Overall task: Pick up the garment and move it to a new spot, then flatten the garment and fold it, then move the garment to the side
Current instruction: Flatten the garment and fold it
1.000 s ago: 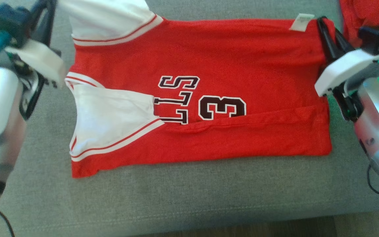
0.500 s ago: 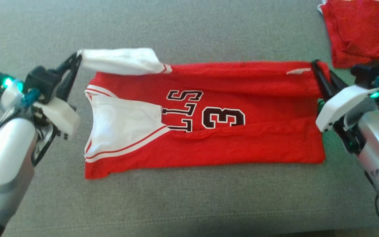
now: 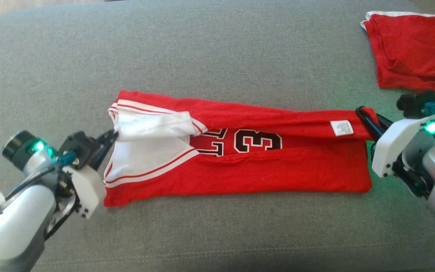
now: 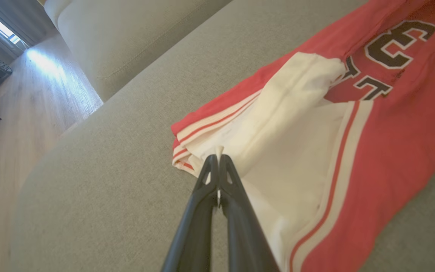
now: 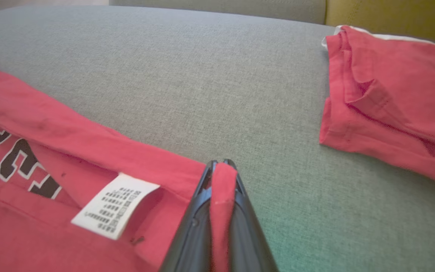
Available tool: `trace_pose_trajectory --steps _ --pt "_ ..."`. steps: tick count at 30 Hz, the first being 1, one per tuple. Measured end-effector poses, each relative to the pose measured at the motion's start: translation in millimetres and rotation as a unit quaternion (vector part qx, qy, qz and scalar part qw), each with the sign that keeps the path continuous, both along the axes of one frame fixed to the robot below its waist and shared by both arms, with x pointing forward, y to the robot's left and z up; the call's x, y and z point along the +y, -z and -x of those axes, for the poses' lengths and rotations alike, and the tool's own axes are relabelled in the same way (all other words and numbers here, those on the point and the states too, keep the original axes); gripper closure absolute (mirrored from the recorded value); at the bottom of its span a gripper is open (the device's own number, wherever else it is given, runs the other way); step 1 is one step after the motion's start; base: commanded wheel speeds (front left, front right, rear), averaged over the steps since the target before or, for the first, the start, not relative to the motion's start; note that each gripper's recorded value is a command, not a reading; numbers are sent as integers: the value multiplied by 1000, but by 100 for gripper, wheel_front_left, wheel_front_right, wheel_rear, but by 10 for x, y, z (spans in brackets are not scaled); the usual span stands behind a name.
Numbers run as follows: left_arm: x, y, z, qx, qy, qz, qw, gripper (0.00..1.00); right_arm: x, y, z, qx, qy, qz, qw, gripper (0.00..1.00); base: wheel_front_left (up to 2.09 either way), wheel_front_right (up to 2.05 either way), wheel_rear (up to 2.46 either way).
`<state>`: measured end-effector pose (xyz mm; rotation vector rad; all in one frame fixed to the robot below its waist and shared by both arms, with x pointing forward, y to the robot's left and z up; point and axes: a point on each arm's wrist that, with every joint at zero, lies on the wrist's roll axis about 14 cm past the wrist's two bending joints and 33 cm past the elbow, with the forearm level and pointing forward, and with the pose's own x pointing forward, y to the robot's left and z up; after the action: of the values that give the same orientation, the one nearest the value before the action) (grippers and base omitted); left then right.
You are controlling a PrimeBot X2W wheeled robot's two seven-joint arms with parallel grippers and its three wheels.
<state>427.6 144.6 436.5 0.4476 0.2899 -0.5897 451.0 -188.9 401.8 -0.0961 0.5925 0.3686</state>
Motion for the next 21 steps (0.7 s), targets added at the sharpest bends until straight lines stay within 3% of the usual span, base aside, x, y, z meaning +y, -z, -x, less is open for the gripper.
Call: trace_pose_trajectory --steps 16,17,18,19,21 --pt "16 142 373 83 13 8 996 100 72 -25 306 48 -39 -5 998 100 0 0 0" --pt "19 136 401 87 13 10 996 100 76 -6 345 55 -40 -6 998 72 0 0 0" --pt "24 139 432 92 13 10 996 100 68 17 386 63 -41 -4 997 9 0 0 0" --pt "16 136 459 96 14 11 995 100 53 36 422 70 -40 -4 997 0 0 0 0" --pt "-14 113 505 99 22 13 995 100 30 66 472 86 -35 -5 996 0 0 0 0"
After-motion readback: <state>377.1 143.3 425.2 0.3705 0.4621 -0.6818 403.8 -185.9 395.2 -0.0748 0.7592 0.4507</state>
